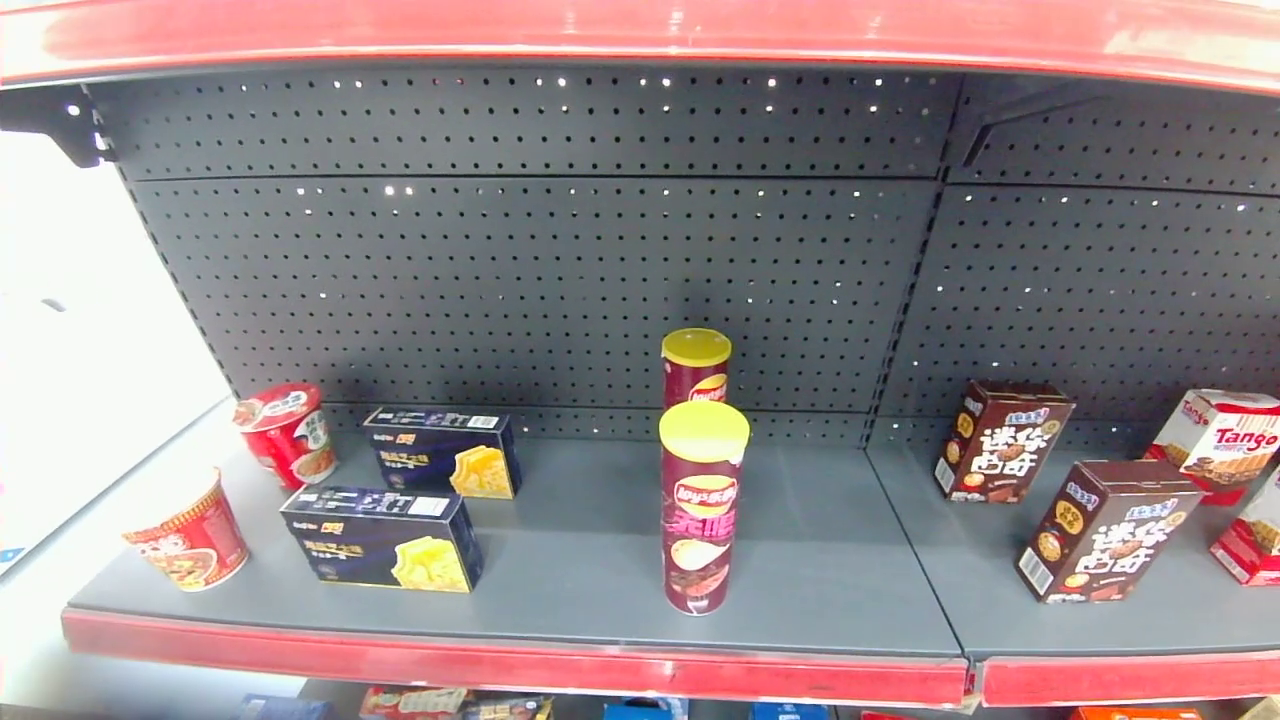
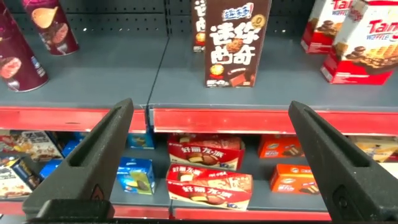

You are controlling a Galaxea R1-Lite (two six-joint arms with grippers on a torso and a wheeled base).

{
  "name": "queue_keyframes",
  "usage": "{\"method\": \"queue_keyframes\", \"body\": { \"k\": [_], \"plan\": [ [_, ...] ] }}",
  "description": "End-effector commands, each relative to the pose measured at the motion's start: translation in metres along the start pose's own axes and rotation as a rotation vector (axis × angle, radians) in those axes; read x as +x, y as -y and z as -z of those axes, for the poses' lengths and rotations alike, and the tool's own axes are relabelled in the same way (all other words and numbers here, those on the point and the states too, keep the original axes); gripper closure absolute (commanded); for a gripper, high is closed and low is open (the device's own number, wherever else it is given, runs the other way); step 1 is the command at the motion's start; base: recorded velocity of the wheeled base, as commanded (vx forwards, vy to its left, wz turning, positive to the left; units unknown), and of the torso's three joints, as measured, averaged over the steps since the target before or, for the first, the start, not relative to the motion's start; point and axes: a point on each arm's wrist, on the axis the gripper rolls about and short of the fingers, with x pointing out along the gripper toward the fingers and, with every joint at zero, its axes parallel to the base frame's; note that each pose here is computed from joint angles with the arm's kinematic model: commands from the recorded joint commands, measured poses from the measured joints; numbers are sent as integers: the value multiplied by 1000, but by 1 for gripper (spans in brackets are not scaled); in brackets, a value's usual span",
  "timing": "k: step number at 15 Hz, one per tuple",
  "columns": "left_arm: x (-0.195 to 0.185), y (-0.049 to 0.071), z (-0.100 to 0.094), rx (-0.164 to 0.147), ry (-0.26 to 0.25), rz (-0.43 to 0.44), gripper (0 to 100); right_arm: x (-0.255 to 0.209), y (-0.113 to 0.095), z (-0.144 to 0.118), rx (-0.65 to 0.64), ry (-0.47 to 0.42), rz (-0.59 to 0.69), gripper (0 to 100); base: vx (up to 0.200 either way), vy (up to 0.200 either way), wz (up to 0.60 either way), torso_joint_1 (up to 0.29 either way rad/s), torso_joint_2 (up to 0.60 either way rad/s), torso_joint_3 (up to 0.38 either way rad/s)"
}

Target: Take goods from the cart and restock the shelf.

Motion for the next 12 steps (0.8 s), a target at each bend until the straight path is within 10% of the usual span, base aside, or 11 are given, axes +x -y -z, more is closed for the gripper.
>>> {"method": "queue_keyframes", "body": {
  "k": [1, 12],
  "plan": [
    [0, 0, 0, 2, -1, 0, 0, 0, 0, 0, 0, -2, 0, 0, 200, 0, 0, -2, 2, -7],
    [0, 0, 0, -1, -1, -3, 0, 0, 0, 0, 0, -2, 0, 0, 55, 0, 0, -2, 1, 2]
  ]
}}
